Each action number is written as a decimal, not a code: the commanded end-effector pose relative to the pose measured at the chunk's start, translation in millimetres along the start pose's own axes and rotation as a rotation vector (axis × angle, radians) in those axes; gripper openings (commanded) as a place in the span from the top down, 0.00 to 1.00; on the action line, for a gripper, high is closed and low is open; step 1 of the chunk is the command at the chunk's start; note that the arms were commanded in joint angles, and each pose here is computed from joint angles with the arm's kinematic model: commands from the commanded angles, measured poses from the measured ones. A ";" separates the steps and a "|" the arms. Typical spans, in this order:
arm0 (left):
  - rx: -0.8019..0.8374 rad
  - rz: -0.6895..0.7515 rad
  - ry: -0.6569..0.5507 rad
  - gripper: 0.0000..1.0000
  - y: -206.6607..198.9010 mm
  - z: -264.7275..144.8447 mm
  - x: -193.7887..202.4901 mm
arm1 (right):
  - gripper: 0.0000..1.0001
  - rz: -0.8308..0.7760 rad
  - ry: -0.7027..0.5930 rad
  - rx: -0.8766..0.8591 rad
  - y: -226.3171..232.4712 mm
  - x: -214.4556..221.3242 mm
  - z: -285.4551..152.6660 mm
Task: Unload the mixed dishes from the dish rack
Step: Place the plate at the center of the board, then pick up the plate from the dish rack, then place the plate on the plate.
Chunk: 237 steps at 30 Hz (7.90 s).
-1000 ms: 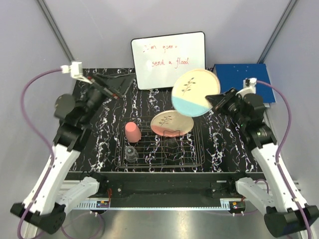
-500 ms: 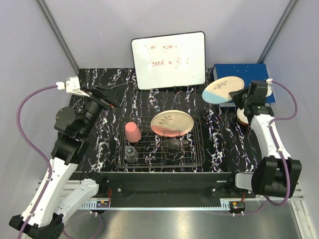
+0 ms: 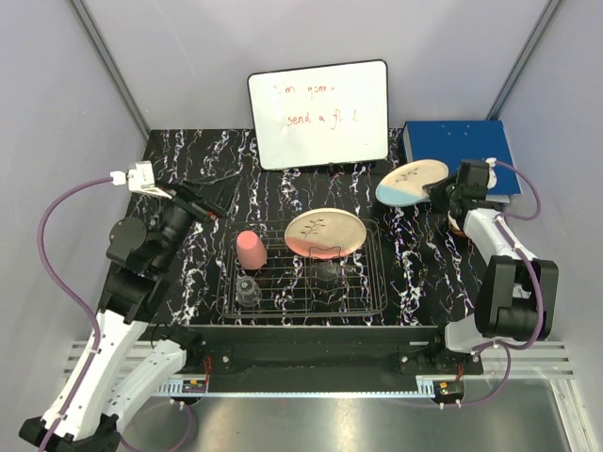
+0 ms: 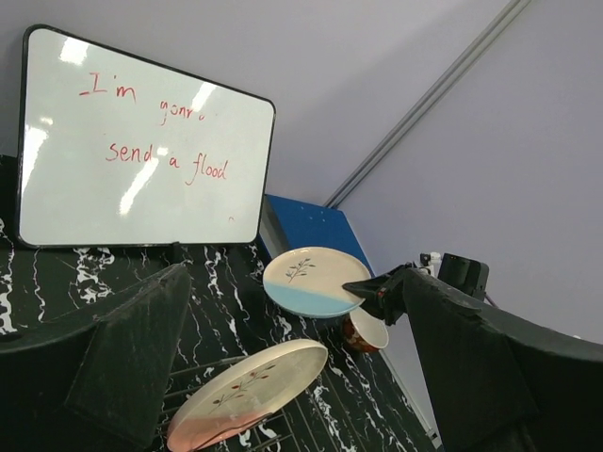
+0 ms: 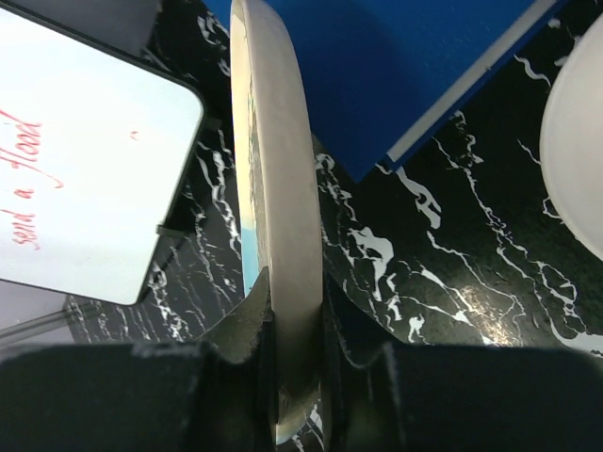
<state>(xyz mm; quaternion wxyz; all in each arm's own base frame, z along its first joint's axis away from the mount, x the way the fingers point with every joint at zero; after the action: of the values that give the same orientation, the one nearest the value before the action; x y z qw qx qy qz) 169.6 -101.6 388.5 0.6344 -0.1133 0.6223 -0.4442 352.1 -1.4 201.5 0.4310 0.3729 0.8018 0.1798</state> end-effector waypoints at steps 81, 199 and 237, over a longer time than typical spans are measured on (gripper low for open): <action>0.203 0.673 0.618 0.01 27.4 58.8 77.9 | 0.24 -0.170 0.080 -0.451 54.1 32.6 -155.6; 0.556 -0.363 0.565 1.00 -42.0 119.6 33.5 | 0.23 -0.155 0.073 -1.163 93.1 37.2 -211.9; 0.121 -0.002 0.158 0.01 -19.7 53.4 4.2 | 1.00 -0.139 -0.251 -0.284 80.7 -19.1 -152.9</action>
<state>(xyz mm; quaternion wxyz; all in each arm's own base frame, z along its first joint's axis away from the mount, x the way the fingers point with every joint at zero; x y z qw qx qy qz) 204.2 -148.5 422.1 0.5463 -0.0175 0.6375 -0.5429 249.9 67.3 315.4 0.5097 0.2179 0.7751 0.3032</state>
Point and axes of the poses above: each gripper's point midway between its finger pads, its own z axis out along the fingers, its own y axis along the line the jaws close on, x = y × z, the point moved 9 cm from there along -z, back along the fingers, and after that the axes turned 7 degrees about -z, right-handed, at the moved point
